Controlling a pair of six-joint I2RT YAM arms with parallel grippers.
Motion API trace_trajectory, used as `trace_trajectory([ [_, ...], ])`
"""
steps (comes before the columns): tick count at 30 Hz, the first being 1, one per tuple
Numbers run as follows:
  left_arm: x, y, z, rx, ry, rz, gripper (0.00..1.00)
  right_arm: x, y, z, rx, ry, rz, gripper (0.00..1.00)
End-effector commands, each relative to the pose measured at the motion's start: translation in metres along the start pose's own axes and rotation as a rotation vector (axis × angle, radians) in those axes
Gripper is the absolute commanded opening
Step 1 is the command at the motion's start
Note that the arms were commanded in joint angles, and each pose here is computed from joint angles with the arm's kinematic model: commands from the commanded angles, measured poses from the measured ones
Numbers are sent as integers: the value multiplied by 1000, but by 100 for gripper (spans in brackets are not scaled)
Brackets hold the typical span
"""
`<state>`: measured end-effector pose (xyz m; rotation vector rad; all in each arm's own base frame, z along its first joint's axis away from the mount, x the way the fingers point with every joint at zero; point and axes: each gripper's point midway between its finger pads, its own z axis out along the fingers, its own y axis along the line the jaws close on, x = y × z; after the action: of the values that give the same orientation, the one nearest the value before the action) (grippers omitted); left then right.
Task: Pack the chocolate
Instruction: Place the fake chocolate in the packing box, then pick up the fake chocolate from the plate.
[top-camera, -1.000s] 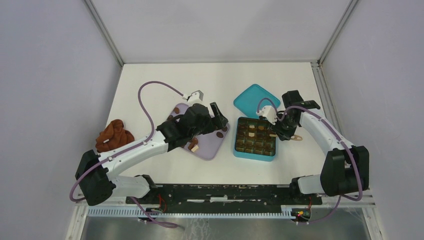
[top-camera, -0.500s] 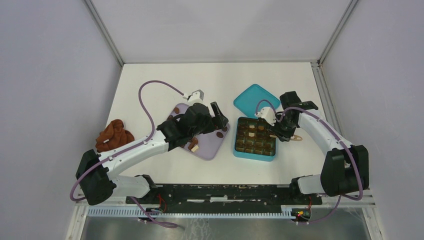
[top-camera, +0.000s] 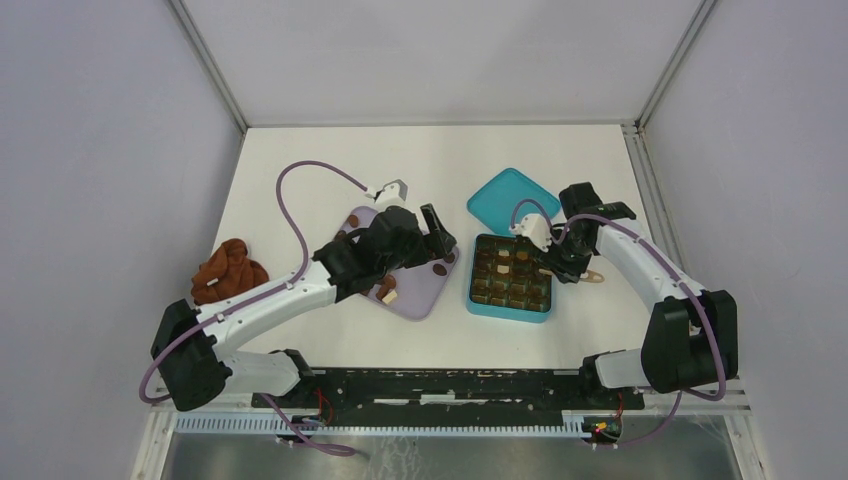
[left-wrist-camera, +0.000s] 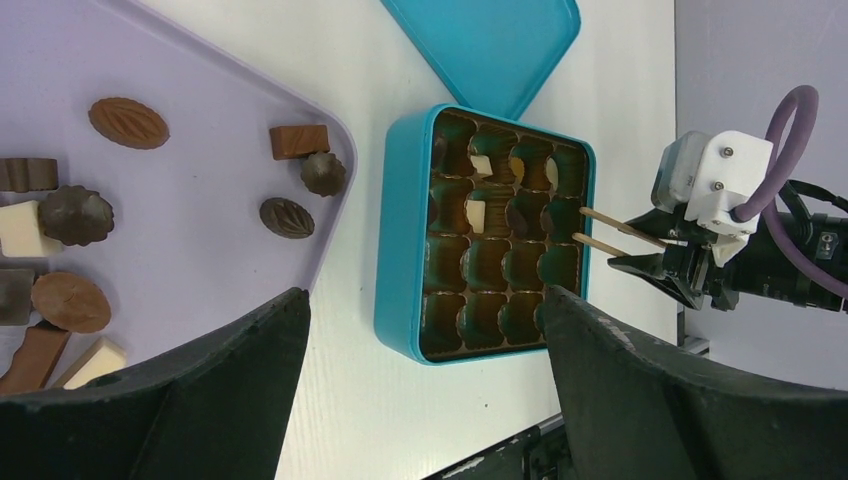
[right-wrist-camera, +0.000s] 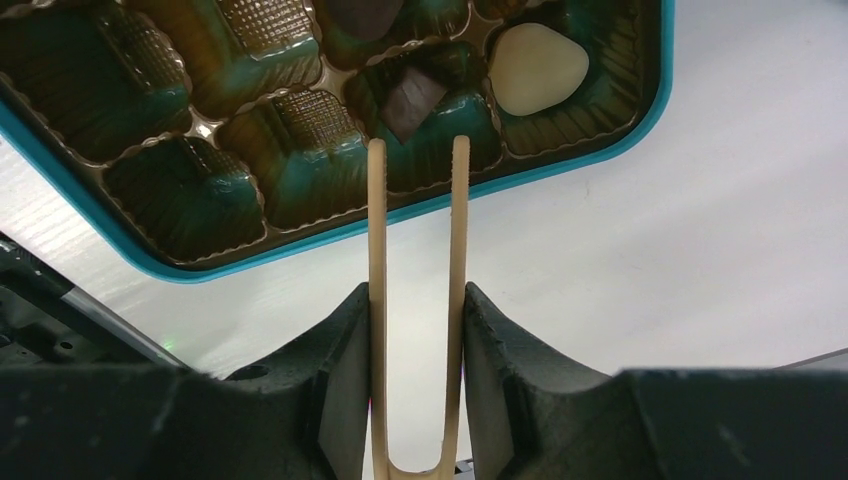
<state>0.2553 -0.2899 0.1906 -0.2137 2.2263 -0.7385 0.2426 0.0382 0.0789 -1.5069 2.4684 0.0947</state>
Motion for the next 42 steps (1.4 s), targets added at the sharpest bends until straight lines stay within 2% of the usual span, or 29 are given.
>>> trace_trajectory([
  [1,-27,-19,-20,58,-71,26,90,-29,-4,-24,9,-117,-19,37],
  [8,-65,-32,-65,152,-211,15,89,-119,17,-64,-117,-484,-103,35],
  [13,-100,-32,-110,184,-341,-12,90,-189,39,-91,-117,-679,-202,35],
  [17,-124,-33,-147,234,-433,-48,90,-230,58,-100,-181,-780,-229,35],
  [22,-143,-30,-192,308,-527,-101,90,-261,74,-81,-207,-723,-281,35],
  [29,-154,-17,-232,391,-620,-177,96,-290,94,-41,-160,-561,-384,36],
  [36,-152,3,-243,372,-648,-214,97,-310,109,2,-109,-402,-475,37],
  [42,-151,16,-248,353,-669,-238,97,-316,107,35,-71,-294,-490,38],
])
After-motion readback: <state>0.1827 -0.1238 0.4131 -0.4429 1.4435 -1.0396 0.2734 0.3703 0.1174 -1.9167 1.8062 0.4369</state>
